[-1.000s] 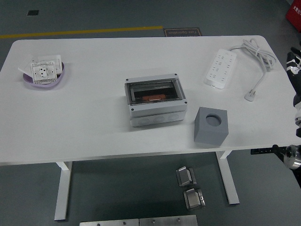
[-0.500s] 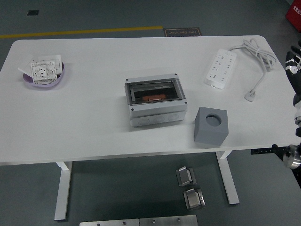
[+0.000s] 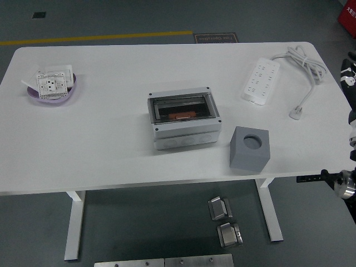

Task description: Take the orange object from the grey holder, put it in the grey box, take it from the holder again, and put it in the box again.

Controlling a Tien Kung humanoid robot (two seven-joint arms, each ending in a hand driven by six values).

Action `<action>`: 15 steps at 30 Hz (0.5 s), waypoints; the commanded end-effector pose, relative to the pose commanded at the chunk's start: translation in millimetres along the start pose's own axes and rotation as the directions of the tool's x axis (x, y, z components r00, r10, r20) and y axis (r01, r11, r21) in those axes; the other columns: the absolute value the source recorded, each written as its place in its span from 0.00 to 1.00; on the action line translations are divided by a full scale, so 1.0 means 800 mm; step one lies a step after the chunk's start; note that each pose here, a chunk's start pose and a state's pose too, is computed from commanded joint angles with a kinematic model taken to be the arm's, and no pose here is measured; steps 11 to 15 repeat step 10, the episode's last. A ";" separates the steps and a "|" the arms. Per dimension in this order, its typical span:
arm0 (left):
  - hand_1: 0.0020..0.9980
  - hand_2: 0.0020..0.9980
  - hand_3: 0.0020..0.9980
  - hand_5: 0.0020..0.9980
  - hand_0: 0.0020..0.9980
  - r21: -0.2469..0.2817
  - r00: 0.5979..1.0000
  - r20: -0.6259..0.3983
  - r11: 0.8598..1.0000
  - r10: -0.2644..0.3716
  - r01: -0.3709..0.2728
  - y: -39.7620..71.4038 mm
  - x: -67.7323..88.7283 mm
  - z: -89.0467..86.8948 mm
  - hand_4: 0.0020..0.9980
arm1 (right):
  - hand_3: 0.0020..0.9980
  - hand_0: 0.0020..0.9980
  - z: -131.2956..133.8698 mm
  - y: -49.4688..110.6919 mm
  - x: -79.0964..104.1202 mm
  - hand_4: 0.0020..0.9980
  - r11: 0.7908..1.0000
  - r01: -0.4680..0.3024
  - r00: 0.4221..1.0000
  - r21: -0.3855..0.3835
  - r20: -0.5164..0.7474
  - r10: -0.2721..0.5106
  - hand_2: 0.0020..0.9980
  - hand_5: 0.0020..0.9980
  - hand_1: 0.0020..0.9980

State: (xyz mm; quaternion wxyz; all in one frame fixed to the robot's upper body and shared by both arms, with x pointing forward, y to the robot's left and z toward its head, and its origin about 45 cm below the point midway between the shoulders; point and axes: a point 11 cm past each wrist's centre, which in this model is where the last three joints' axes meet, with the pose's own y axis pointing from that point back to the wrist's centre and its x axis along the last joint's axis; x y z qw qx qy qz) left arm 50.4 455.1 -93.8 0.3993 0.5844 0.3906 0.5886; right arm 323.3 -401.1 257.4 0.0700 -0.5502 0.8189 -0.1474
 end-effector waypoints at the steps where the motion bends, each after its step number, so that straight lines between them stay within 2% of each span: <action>1: 0.66 0.61 0.65 0.45 0.66 0.000 1.000 0.000 1.000 0.001 -0.001 0.000 0.000 0.000 0.62 | 0.76 0.79 0.000 0.000 0.000 0.64 1.000 0.000 1.000 -0.001 0.000 0.000 0.75 0.31 0.74; 15: 0.66 0.61 0.65 0.45 0.66 0.001 1.000 0.001 1.000 -0.005 0.005 0.000 -0.004 -0.001 0.62 | 0.76 0.79 0.004 0.001 -0.001 0.64 1.000 0.002 1.000 -0.010 0.002 -0.002 0.75 0.31 0.74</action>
